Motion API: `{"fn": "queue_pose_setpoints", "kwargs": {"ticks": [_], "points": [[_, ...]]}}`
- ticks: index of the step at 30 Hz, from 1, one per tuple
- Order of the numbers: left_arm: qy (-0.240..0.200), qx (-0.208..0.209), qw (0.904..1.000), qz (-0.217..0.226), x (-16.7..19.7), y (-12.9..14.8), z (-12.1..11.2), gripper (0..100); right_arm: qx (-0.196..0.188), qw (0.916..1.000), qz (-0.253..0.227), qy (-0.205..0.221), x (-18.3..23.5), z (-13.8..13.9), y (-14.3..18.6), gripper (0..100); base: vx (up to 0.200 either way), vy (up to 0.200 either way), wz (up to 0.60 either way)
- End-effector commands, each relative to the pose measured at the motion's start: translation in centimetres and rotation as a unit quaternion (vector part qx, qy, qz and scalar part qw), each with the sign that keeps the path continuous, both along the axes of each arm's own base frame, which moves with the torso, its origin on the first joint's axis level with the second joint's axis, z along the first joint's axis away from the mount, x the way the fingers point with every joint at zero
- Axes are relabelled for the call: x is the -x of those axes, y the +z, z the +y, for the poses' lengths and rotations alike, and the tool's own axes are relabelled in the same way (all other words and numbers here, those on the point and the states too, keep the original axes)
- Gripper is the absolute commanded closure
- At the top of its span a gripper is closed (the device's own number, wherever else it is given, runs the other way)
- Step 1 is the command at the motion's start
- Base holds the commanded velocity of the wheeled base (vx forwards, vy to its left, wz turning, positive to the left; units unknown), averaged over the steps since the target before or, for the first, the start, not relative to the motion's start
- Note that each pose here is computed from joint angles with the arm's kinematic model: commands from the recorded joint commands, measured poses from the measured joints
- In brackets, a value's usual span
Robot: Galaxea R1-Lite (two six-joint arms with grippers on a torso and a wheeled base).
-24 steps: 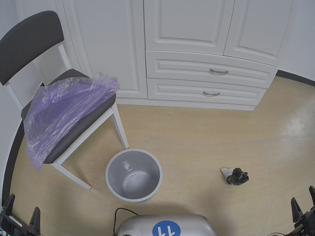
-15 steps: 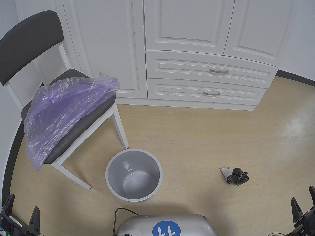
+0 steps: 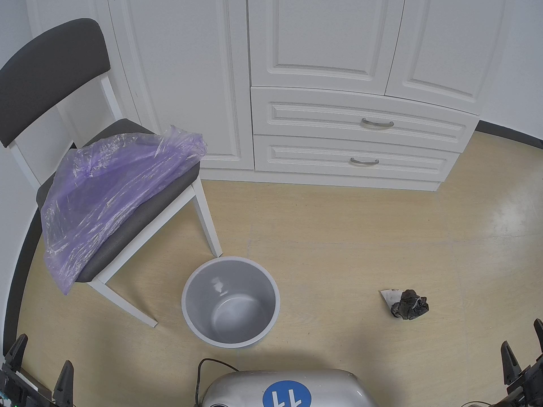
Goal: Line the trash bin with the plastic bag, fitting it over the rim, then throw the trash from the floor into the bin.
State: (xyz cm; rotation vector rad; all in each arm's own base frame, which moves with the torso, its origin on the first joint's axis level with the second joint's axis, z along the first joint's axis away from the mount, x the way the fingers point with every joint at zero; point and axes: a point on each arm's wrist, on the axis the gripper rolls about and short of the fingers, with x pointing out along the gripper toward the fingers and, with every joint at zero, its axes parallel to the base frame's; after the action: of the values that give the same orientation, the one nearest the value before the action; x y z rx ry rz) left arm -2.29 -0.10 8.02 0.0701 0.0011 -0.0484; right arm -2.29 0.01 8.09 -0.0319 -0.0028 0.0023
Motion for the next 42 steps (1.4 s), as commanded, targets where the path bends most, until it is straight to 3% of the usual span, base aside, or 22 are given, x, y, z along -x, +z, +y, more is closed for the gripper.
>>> {"fn": "queue_pose_setpoints", "kwargs": {"ticks": [1, 17, 20, 27, 29, 30, 32, 35, 38, 42], "points": [[-0.002, -0.002, 1.0, -0.001, 0.0, -0.5, 0.0, 0, 0.003, 1.0, 0.0, 0.001, 0.0, 0.0, -0.5, 0, 0.0, 0.0, 0.0], [0.001, 0.002, 1.0, -0.003, 0.0, -0.4, 0.0, 0, 0.007, 1.0, -0.002, 0.006, 0.0, 0.0, -0.4, 0, 0.0, 0.0, 0.0], [0.036, 0.063, 0.9973, -0.003, 0.0, -0.4, 0.2, 0, -0.031, 0.9995, -0.001, 0.005, 0.0, 0.0, -0.5, 0, 0.0, 0.0, 0.0], [0.037, 0.048, 0.9981, -0.008, 0.0, -0.3, 0.2, 0, -0.027, 0.9996, -0.002, -0.004, 0.0, 0.0, -0.5, 0, 0.0, 0.0, 0.0], [0.035, 0.04, 0.9984, -0.022, 0.1, 0.1, 0.2, 0, -0.026, 0.9996, -0.01, -0.004, 0.0, 0.0, -0.3, 0, 0.0, 0.0, 0.0], [0.017, 0.049, 0.9906, -0.126, 1.1, 3.8, 0.1, 0, -0.022, 0.9943, -0.103, 0.015, 0.6, 0.1, 2.5, 0, 0.0, 0.0, 0.0], [-0.018, 0.058, 0.9846, -0.164, 1.8, 6.4, 0.0, 0, -0.013, 0.9857, -0.159, 0.055, 1.2, 0.2, 5.3, 0, 0.0, 0.0, 0.0], [-0.036, 0.045, 0.989, -0.137, 1.6, 7.7, 0.0, 0, 0.004, 0.9885, -0.122, 0.09, 0.2, 0.5, 7.3, 0, 0.0, 0.0, 0.0], [-0.025, 0.014, 0.9989, -0.036, -0.3, 7.6, 0.0, 0, -0.003, 0.9943, -0.056, 0.09, -2.2, 0.5, 8.4, 0, 0.0, 0.0, 0.0], [0.033, -0.024, 0.9972, 0.062, -3.8, 9.2, 0.1, 0, -0.007, 0.9953, -0.04, 0.088, -4.5, 0.4, 10.9, 0, 0.0, 0.0, 0.0]]}}
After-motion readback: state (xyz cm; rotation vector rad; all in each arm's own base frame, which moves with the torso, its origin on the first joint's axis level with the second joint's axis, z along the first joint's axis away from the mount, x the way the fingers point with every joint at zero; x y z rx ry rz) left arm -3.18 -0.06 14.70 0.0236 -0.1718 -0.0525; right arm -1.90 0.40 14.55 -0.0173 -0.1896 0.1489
